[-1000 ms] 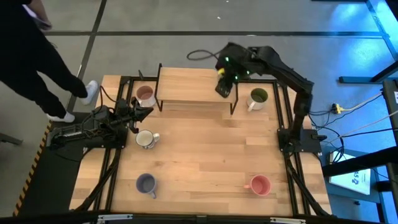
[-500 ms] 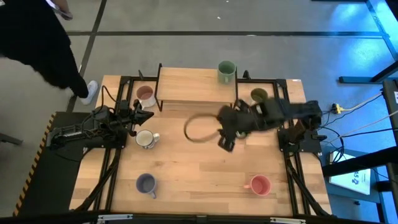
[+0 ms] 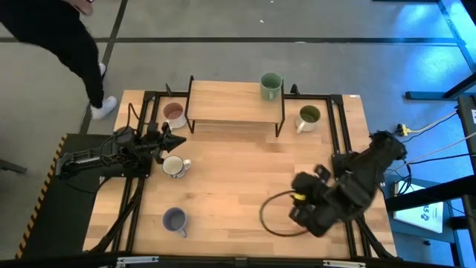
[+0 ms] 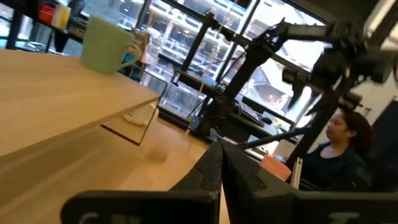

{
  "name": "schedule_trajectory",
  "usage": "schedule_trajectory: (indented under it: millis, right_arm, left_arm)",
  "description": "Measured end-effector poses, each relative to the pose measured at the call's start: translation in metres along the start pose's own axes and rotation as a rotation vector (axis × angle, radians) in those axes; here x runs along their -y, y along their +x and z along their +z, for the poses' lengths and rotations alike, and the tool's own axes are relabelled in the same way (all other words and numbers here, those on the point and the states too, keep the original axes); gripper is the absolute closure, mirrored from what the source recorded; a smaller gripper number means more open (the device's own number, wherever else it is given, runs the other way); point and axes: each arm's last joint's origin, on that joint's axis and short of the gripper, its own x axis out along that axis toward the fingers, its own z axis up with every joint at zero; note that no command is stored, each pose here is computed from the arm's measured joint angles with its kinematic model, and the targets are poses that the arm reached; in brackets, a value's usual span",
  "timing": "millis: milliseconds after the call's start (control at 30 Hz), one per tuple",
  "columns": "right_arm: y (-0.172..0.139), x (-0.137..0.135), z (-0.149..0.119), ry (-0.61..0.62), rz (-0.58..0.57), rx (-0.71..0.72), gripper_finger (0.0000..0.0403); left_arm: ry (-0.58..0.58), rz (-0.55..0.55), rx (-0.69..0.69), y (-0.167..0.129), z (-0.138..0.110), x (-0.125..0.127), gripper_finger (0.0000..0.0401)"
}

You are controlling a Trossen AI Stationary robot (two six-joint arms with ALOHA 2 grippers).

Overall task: Place coffee mugs
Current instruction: Put the pink mug on the shelf

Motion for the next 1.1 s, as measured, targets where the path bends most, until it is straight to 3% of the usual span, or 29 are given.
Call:
schedule_trajectory:
  millis: [300,533,833,1100]
  right_arm:
    - [0.027,0.010,-0.065,0.270,-0.128,-0.273,0.0226]
    - [0.060,0.008,-0.088,0.300,-0.154,-0.438,0.0226]
    - [0.093,0.010,-0.106,0.317,-0.138,-0.489,0.0226]
    - [0.115,0.022,-0.118,0.303,-0.192,-0.476,0.0226]
  left_arm:
    - [-0.018,0.038,0.021,0.000,0.001,-0.001,0.0401]
    - [-0.017,0.048,0.024,0.000,0.001,-0.001,0.0401]
    - [-0.017,0.063,0.030,0.000,0.001,-0.002,0.0401]
    - [-0.017,0.073,0.035,0.000,0.001,-0.002,0.0401]
